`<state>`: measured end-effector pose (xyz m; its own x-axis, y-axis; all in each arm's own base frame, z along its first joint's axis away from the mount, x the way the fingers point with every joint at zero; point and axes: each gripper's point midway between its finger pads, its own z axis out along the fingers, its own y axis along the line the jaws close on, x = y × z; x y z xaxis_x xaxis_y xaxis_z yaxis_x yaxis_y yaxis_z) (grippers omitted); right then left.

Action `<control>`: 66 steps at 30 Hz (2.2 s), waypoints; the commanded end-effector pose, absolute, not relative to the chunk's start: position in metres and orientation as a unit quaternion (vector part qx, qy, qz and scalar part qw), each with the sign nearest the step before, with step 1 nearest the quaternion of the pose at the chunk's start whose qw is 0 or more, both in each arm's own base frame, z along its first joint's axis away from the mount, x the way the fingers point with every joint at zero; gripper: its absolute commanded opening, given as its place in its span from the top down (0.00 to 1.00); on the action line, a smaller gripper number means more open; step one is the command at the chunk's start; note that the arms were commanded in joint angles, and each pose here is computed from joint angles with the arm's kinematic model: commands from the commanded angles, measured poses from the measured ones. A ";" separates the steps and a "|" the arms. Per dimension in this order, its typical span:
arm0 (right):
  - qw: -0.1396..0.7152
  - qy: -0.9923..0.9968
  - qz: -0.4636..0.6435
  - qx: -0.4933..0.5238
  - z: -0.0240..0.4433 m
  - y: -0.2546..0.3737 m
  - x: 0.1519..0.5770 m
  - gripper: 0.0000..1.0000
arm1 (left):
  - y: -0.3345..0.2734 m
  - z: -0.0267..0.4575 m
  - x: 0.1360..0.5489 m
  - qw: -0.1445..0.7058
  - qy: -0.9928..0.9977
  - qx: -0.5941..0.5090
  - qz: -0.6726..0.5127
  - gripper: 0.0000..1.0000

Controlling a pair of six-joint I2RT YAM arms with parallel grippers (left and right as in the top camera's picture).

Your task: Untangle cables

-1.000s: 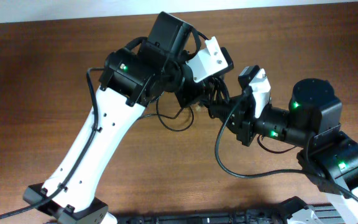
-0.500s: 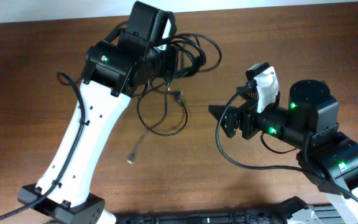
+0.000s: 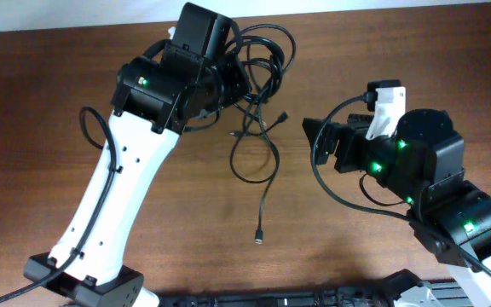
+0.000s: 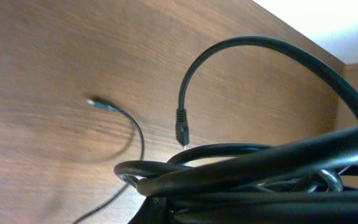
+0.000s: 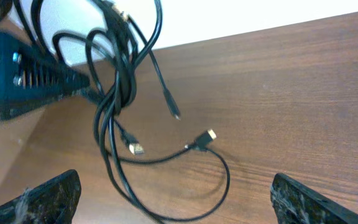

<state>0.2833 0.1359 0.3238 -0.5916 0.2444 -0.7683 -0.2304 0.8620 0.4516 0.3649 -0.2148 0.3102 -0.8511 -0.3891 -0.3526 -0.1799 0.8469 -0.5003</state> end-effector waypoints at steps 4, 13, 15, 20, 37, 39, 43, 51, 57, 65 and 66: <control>0.475 0.846 0.237 0.044 0.331 0.121 0.289 0.03 | -0.250 0.336 0.337 0.212 0.924 -0.121 -0.294 1.00; 0.478 0.855 0.200 0.036 0.322 0.114 0.295 0.04 | -0.266 0.338 0.327 0.211 0.925 -0.095 -0.301 1.00; 0.473 0.858 0.197 0.037 0.318 0.115 0.298 0.04 | -0.266 0.338 0.327 0.212 0.925 -0.093 -0.302 1.00; 0.458 0.867 0.191 0.037 0.307 0.118 0.305 0.05 | -0.273 0.339 0.321 0.198 0.925 -0.072 -0.316 1.00; 0.472 0.865 0.164 0.040 0.304 0.115 0.322 0.08 | -0.301 0.353 0.293 0.168 0.905 0.076 -0.384 1.00; 0.476 0.862 0.168 0.039 0.306 0.117 0.325 0.08 | -0.308 0.357 0.285 0.162 0.894 0.118 -0.401 1.00; 0.478 0.854 0.208 -0.006 0.314 0.136 0.323 0.08 | -0.310 0.358 0.281 0.162 0.888 0.142 -0.407 1.00; 0.460 0.821 0.289 -0.179 0.324 0.184 0.295 0.09 | -0.302 0.355 0.297 0.199 0.897 0.127 -0.374 1.00; 0.456 0.817 0.297 -0.188 0.324 0.187 0.292 0.12 | -0.272 0.345 0.331 0.271 0.919 0.077 -0.276 1.00; 0.450 0.810 0.314 -0.207 0.326 0.193 0.286 0.16 | -0.232 0.344 0.361 0.343 0.924 0.015 -0.167 1.00; 0.451 0.811 0.311 -0.205 0.326 0.192 0.287 0.18 | -0.230 0.344 0.362 0.345 0.924 0.003 -0.165 1.00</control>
<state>0.2893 0.1881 0.3223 -0.5225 -0.0364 -0.8518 -0.5857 0.7414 0.3275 0.3517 -0.2483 0.3263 -0.8214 -0.0514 -0.5681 0.1840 0.9188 -0.3491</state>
